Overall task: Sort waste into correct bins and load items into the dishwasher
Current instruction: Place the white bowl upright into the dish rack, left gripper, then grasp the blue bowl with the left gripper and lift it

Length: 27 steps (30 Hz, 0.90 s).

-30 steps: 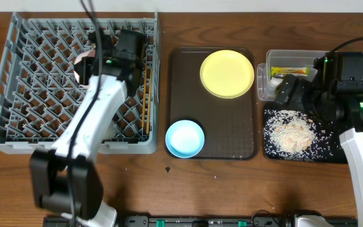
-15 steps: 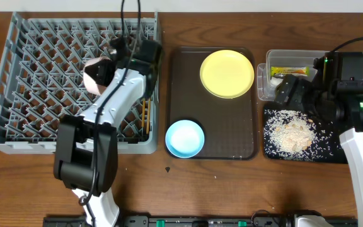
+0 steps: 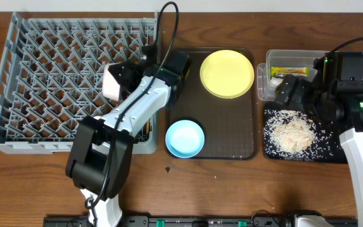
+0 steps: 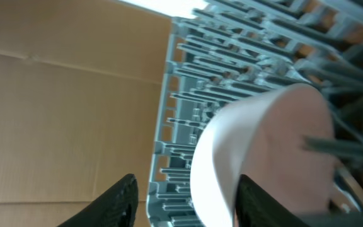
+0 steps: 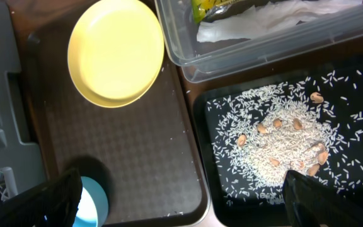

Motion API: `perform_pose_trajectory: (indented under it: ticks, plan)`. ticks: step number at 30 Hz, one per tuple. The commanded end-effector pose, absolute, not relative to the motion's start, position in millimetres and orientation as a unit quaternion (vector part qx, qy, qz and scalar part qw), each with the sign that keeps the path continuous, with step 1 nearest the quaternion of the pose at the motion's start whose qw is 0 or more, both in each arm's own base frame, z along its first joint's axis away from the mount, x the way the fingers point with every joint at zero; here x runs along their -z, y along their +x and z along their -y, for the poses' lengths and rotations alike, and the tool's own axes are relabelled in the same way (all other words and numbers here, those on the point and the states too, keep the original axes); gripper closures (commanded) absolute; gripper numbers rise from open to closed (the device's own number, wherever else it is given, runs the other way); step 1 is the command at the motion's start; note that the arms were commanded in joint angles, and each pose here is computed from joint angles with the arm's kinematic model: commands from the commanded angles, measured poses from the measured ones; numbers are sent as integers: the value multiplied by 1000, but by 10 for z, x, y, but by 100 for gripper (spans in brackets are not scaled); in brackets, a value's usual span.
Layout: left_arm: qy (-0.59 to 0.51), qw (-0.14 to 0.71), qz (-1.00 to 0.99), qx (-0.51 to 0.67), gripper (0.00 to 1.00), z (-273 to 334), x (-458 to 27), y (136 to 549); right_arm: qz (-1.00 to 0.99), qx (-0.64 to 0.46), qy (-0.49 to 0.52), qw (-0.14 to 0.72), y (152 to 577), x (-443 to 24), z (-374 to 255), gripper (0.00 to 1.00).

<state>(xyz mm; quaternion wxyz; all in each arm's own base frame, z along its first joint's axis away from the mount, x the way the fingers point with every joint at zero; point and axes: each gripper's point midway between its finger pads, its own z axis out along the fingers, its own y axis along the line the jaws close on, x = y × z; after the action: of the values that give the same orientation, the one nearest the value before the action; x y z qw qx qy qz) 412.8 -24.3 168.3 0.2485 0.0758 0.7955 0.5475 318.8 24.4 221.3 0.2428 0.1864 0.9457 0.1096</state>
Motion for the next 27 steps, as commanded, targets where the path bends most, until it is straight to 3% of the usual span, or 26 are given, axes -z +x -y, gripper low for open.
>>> perform_pose_trajectory:
  ticks: [1, 6, 13, 19, 27]
  plan:
    - [103, 251, -834, -480, 49, 528, -1550, 4054, -945, -107, 189, 246, 3190, -2237, -221, 1]
    - [144, 261, -903, -309, 48, 1114, -1502, 3845, -946, -106, 189, 242, 3172, -2228, -221, 1]
    - [161, 254, -953, -19, 49, 1919, -1804, 3278, -947, -105, 190, 238, 3157, -2218, -220, 1]
    - [91, 169, -981, 11, 60, 1899, -1539, 2932, -947, -105, 190, 236, 3148, -2213, -220, 1]
    - [87, 68, -993, -30, 92, 2043, -665, 2658, -948, -105, 190, 234, 3138, -2207, -221, 1]
